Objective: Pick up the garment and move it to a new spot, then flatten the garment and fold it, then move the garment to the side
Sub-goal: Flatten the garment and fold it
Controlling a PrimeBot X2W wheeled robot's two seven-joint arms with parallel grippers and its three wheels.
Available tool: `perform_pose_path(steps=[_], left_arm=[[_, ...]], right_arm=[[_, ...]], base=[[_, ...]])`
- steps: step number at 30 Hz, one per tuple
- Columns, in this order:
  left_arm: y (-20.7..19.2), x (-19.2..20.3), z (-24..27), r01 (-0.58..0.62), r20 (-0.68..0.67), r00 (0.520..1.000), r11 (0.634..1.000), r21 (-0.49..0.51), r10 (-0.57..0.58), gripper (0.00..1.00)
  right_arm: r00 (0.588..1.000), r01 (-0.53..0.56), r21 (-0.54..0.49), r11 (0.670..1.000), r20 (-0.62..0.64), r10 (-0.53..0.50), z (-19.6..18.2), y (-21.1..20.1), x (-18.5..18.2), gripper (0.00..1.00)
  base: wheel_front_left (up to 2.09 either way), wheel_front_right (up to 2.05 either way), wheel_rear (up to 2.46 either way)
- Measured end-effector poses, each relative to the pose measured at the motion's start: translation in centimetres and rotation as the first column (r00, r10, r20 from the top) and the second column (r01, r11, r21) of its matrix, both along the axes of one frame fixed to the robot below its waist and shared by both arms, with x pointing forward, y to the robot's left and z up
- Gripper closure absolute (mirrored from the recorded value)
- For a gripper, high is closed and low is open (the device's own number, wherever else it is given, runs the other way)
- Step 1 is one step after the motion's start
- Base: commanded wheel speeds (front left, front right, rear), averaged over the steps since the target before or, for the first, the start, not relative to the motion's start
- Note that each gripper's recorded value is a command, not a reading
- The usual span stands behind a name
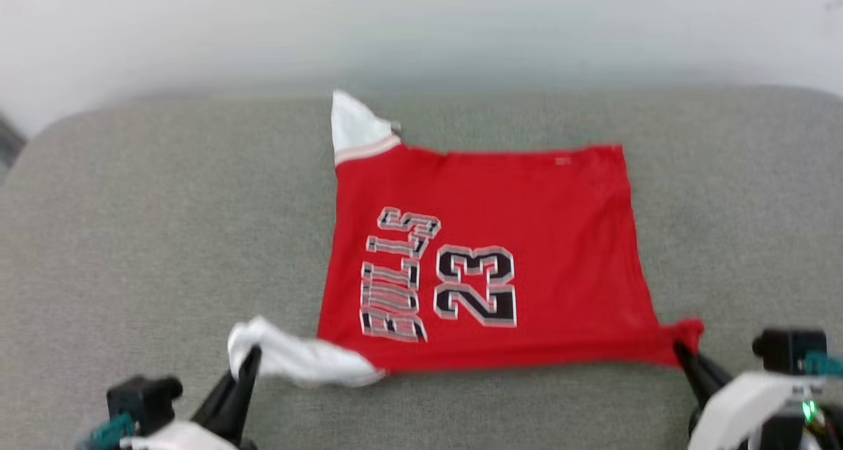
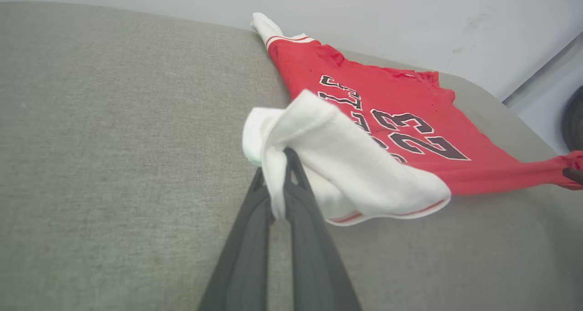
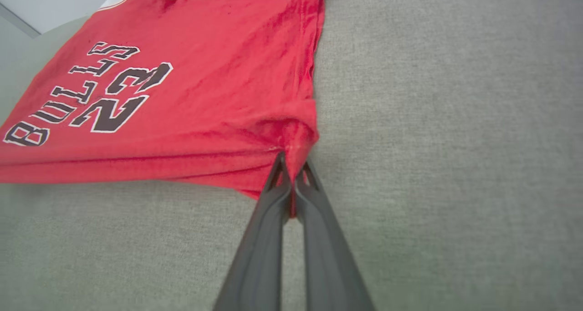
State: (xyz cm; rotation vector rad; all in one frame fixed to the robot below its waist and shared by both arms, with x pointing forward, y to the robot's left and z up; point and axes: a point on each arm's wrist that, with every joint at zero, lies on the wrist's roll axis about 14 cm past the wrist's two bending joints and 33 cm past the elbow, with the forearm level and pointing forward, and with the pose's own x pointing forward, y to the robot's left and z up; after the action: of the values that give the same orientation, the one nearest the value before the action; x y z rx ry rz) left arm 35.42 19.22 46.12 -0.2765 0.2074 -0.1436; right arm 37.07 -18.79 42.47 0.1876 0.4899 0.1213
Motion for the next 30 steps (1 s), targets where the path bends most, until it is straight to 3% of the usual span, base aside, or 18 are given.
perform_pose_path(steps=[8,13,18,25,30], left_arm=[[0.3,-5.9,-0.8,-0.044,-0.124,0.992,0.998,-0.042,0.038,1.0],[0.1,-7.2,-0.3,-0.041,-0.159,0.987,0.998,-0.052,0.032,1.0],[-0.6,-5.3,1.4,-0.001,-0.099,0.995,0.998,-0.063,-0.005,1.0],[-1.7,0.5,2.4,0.09,-0.024,0.996,0.996,-0.028,-0.09,1.0],[-2.3,3.8,0.6,0.104,-0.035,0.994,0.994,-0.036,-0.105,1.0]], right_arm=[[0.995,0.012,0.001,1.0,-0.094,-0.012,-0.6,0.5,-5.9,1.0],[0.992,0.007,-0.008,1.0,-0.13,-0.008,-0.6,0.6,-7.1,1.0],[0.992,0.002,-0.019,1.0,-0.128,-0.004,-0.3,0.7,-6.1,1.0],[0.994,-0.065,-0.055,0.996,-0.089,0.06,0.3,1.8,-1.1,1.0],[0.986,-0.115,-0.068,0.991,-0.126,0.105,-1.6,2.7,1.6,1.0]], base=[[0.0,0.0,0.0],[0.0,0.0,0.0],[0.0,0.0,0.0],[0.0,0.0,0.0],[0.0,0.0,0.0]])
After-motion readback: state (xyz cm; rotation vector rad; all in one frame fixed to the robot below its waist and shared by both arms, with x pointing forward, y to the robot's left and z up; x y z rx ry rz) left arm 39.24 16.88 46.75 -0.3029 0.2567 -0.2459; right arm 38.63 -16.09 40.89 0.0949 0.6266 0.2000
